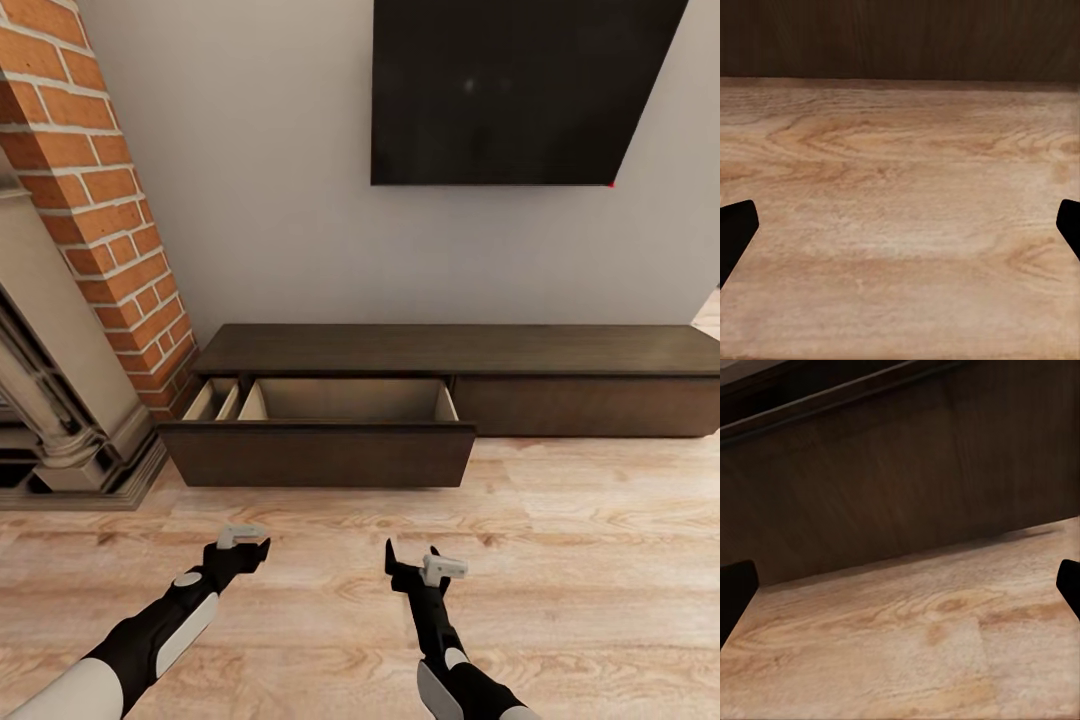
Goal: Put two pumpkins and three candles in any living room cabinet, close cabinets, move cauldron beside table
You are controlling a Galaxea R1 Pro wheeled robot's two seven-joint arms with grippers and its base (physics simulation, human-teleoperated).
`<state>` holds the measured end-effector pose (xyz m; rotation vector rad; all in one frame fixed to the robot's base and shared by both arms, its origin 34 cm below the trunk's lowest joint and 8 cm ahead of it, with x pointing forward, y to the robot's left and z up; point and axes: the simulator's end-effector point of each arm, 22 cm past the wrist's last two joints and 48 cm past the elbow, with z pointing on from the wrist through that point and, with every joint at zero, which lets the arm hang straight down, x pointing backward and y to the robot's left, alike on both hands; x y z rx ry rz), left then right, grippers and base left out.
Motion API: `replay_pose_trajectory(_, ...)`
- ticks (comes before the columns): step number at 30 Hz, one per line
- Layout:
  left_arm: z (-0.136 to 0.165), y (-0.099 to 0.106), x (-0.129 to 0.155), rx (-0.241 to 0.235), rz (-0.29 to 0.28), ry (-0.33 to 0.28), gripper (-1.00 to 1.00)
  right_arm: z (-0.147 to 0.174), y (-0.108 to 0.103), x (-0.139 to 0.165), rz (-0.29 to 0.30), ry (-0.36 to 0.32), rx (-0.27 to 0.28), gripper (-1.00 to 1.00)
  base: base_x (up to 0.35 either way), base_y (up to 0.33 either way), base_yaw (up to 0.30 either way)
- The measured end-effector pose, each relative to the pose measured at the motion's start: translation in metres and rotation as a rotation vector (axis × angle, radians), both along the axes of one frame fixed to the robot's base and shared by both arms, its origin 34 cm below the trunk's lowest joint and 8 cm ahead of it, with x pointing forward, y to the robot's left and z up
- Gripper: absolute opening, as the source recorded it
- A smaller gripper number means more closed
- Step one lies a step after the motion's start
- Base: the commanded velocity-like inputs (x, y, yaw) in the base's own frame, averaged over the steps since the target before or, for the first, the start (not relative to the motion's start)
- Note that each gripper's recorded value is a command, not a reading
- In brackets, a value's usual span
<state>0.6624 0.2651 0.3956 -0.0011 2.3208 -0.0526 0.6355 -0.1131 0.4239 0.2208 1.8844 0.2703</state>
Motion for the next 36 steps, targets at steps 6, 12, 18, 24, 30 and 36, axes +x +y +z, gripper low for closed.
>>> replay_pose_trajectory(6,0.013,0.003,0.01,-0.008,0.009,-0.077,1.0,0.001,0.0,0.0,-0.003,-0.005,0.002,1.0,0.0,0.0,0.0)
replay_pose_trajectory(12,0.025,0.006,0.019,-0.015,0.023,-0.152,1.0,0.001,0.0,0.0,-0.004,-0.004,0.003,1.0,0.0,0.0,0.0)
replay_pose_trajectory(18,0.026,0.007,0.019,-0.012,0.027,-0.159,1.0,0.0,0.0,0.0,-0.004,0.001,0.002,1.0,0.064,0.008,0.0)
replay_pose_trajectory(24,0.026,0.007,0.019,-0.008,0.033,-0.16,1.0,-0.002,0.0,-0.001,-0.002,0.011,0.001,1.0,0.237,0.08,0.0)
replay_pose_trajectory(30,0.026,0.008,0.019,-0.008,0.035,-0.16,1.0,-0.006,0.001,-0.002,0.001,0.027,0.001,1.0,0.154,0.014,0.0)
replay_pose_trajectory(36,0.026,0.006,0.019,-0.009,0.036,-0.159,1.0,-0.009,-0.001,-0.004,-0.002,0.038,-0.001,1.0,0.097,0.001,0.0)
